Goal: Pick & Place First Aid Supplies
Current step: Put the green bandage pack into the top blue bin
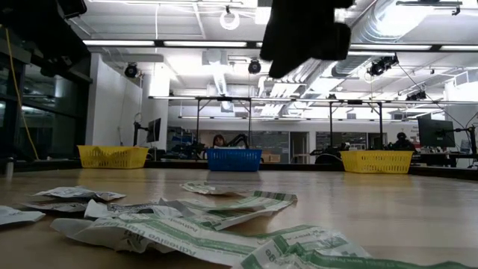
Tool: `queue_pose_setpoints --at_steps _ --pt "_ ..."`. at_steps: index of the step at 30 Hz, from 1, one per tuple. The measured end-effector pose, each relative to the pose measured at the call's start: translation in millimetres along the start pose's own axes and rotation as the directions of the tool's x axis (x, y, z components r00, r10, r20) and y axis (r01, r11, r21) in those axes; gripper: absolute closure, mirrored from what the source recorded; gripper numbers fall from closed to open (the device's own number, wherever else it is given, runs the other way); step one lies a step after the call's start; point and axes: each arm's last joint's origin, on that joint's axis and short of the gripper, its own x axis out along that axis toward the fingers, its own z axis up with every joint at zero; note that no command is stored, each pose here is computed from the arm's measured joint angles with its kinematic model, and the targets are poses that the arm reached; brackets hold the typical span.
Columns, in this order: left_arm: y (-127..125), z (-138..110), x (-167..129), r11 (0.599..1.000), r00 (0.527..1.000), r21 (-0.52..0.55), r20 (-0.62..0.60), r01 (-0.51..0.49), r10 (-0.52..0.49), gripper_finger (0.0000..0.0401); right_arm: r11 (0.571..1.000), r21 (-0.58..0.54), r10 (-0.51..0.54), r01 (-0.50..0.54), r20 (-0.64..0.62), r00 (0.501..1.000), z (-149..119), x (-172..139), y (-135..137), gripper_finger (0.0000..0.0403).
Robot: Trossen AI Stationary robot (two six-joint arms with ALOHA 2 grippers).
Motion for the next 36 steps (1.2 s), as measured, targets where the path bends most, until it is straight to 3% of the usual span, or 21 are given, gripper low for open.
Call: queue_pose_setpoints --at_steps 2,5,9,24,31,36 --pt "0 0 0 1.0 1.0 0.0 0.0 0.0 0.0 0.0348 0.998 -0.056 0.03 -0.031 -0.018 0.999 0 13 2 0.0284" --pt "0 0 0 1.0 1.0 0.0 -0.001 -0.001 0.001 0.0348 0.97 -0.227 0.083 -0.088 -0.033 0.996 -1 36 6 0.0284" --pt "0 0 0 1.0 1.0 -0.002 -0.004 0.004 -0.004 0.0348 0.93 -0.363 0.05 -0.059 -0.032 0.998 -5 60 4 0.0284" --pt "0 -1 0 0.999 1.0 -0.026 -0.017 0.021 -0.022 0.0348 0.811 -0.584 -0.017 -0.013 -0.047 0.999 7 86 -21 0.0284" --pt "0 -1 0 0.999 1.0 -0.031 -0.016 0.02 -0.021 0.0348 0.724 -0.689 0.001 -0.024 -0.034 0.999 12 86 -23 0.0284" --pt "0 -1 0 0.999 1.0 -0.032 -0.017 0.02 -0.021 0.0348 0.685 -0.725 0.032 -0.068 -0.063 0.998 10 89 -22 0.0284"
